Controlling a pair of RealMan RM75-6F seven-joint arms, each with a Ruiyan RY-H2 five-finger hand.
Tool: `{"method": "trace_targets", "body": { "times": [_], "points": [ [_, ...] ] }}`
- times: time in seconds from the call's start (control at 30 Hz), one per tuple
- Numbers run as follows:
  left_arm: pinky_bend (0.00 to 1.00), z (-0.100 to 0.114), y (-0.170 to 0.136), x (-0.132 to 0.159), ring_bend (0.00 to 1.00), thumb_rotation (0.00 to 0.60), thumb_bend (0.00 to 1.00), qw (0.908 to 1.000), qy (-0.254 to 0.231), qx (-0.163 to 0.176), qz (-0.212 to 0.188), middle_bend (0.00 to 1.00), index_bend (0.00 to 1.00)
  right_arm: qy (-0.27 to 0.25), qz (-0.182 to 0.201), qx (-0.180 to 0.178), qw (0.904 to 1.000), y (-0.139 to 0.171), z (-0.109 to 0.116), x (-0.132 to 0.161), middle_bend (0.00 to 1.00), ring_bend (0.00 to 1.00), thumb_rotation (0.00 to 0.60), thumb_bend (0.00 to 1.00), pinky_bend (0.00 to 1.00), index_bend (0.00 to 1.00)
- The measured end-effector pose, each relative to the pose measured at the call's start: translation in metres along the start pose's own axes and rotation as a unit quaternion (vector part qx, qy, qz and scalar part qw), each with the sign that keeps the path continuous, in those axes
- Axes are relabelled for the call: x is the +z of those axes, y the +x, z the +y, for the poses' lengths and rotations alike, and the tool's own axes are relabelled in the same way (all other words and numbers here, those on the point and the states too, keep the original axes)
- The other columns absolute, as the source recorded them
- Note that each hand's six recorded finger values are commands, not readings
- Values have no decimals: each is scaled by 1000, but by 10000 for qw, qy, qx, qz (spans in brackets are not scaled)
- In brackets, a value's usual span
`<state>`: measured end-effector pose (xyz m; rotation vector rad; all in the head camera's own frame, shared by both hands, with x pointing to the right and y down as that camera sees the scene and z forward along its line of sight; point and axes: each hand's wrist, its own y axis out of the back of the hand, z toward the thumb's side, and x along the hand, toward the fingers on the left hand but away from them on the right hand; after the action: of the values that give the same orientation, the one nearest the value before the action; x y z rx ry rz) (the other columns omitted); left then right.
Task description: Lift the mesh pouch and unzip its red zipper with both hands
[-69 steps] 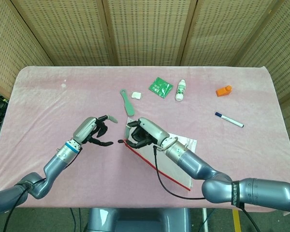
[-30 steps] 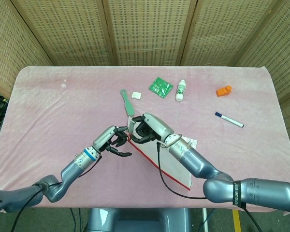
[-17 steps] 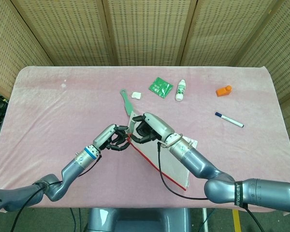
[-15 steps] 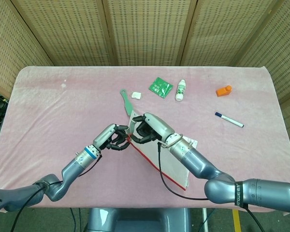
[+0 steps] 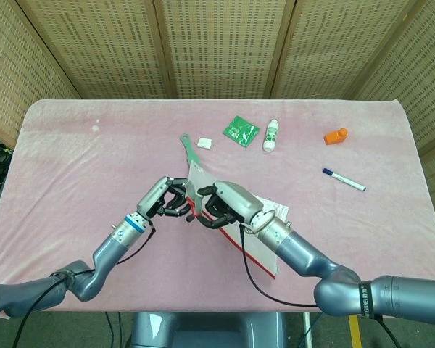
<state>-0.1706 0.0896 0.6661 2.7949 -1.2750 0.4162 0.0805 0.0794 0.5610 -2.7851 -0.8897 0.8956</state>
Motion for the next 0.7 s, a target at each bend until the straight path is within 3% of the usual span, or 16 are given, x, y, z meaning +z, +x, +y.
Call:
{"method": "trace_targets", "body": {
  "times": [0.7],
  "points": [
    [893, 9, -1, 17, 763, 600, 817, 9985, -515, 134, -109, 907, 852, 465, -336, 82, 9983, -1, -11, -29, 992, 955, 600, 769, 1000, 803]
  ]
}}
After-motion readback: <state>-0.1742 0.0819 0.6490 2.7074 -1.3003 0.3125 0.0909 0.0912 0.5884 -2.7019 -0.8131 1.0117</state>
